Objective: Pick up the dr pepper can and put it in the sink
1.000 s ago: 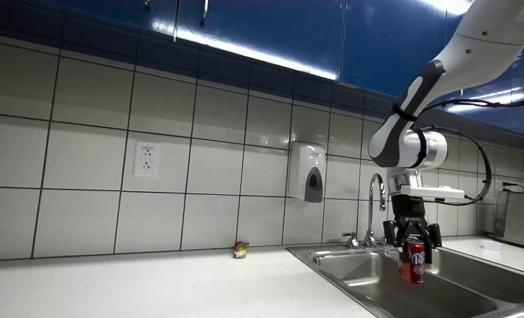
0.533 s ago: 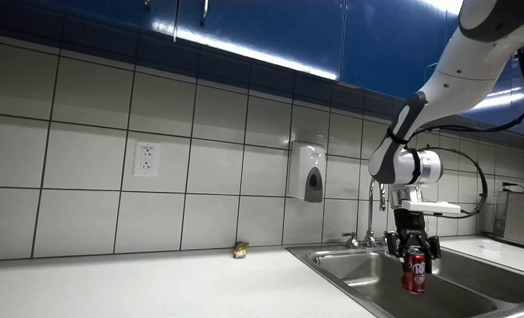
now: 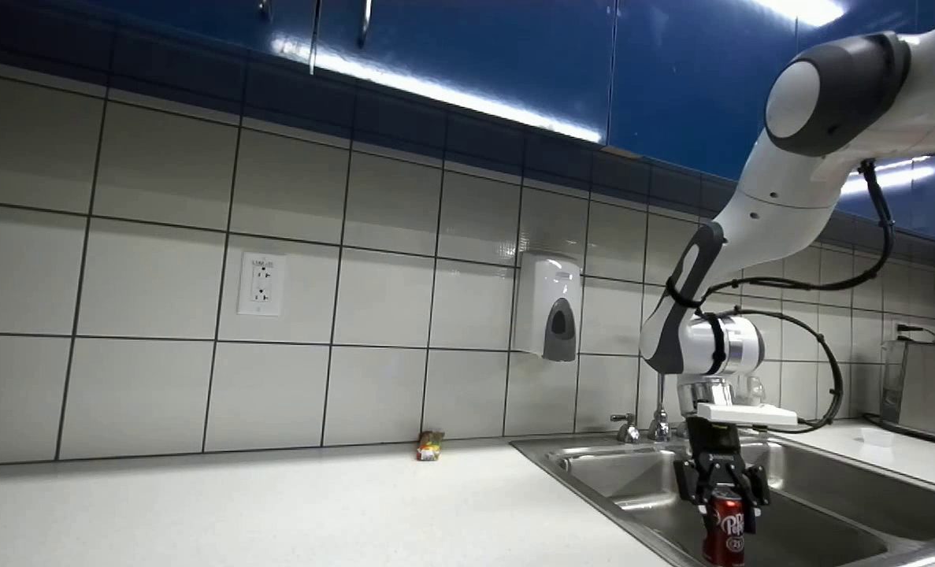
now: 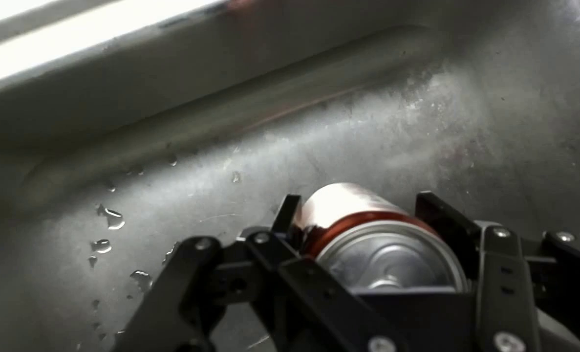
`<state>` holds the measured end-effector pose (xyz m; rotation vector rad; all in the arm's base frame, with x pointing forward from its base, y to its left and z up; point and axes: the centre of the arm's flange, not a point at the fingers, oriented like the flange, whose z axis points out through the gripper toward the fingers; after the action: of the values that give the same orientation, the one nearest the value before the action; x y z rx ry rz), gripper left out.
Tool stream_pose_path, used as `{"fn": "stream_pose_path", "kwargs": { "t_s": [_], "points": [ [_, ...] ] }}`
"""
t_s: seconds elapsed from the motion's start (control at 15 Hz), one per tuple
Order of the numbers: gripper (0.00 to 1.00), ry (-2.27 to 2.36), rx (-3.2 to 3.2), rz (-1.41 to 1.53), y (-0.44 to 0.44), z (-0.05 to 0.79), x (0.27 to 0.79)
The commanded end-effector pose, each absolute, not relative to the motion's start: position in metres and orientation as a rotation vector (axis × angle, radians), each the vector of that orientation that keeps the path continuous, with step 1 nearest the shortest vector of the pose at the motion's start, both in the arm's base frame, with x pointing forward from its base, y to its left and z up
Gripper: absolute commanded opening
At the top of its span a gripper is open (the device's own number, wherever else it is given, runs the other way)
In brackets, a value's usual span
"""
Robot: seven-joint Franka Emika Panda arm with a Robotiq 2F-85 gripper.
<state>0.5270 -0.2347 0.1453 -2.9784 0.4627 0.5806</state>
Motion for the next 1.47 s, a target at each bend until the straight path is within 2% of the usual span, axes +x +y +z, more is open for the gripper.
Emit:
{"fn": "stream_pose_path", "kwargs": {
  "t_s": [0.0, 1.4],
  "points": [
    [0.38, 0.450, -2.962, 0.604, -0.250, 0.131, 0.538],
    [0.38, 0.280, -3.130, 0.549, -0.222, 0.095, 0.541]
  ]
}}
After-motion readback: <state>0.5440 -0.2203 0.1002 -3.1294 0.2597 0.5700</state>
